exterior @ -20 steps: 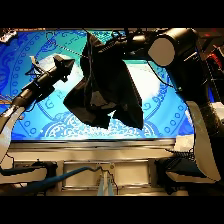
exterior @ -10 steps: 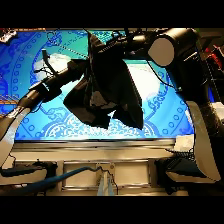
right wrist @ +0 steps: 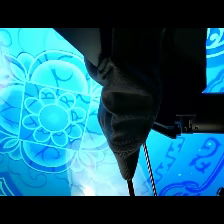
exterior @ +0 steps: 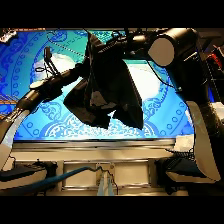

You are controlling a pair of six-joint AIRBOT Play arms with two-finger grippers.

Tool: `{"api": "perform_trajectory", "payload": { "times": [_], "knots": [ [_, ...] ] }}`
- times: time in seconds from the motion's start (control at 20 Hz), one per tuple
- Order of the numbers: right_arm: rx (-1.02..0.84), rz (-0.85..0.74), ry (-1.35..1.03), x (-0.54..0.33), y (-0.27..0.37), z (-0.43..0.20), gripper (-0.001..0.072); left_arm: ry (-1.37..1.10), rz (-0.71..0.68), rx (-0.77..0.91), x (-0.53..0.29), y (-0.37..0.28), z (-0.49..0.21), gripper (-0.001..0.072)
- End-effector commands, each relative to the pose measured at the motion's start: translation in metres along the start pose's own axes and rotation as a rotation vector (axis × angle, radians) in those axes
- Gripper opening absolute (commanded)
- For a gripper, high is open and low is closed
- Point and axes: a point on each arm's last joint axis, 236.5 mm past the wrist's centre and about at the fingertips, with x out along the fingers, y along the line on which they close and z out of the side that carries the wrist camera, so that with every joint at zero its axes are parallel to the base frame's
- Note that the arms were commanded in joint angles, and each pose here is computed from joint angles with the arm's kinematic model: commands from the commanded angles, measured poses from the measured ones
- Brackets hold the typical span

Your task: Fold the clothes and pants, and hang the long-sleeved shirts on hangers.

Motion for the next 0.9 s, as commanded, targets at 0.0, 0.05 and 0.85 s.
{"api": "perform_trajectory", "payload": {
  "times": [0.0,0.05,0.85],
  "knots": [
    [0.002,0.004,-0.006,0.0,0.001,0.002,0.0018,-0.02,0.014,0.04,0.003,-0.011,0.009,0.0704],
    [0.002,0.005,-0.005,0.0,0.001,0.001,0.0018,-0.029,-0.007,0.013,0.006,-0.02,0.012,0.0704],
    [0.005,0.077,-0.047,-0.023,0.02,0.011,0.0018,-0.149,0.244,0.008,0.023,0.02,0.028,0.0352]
  ]
}}
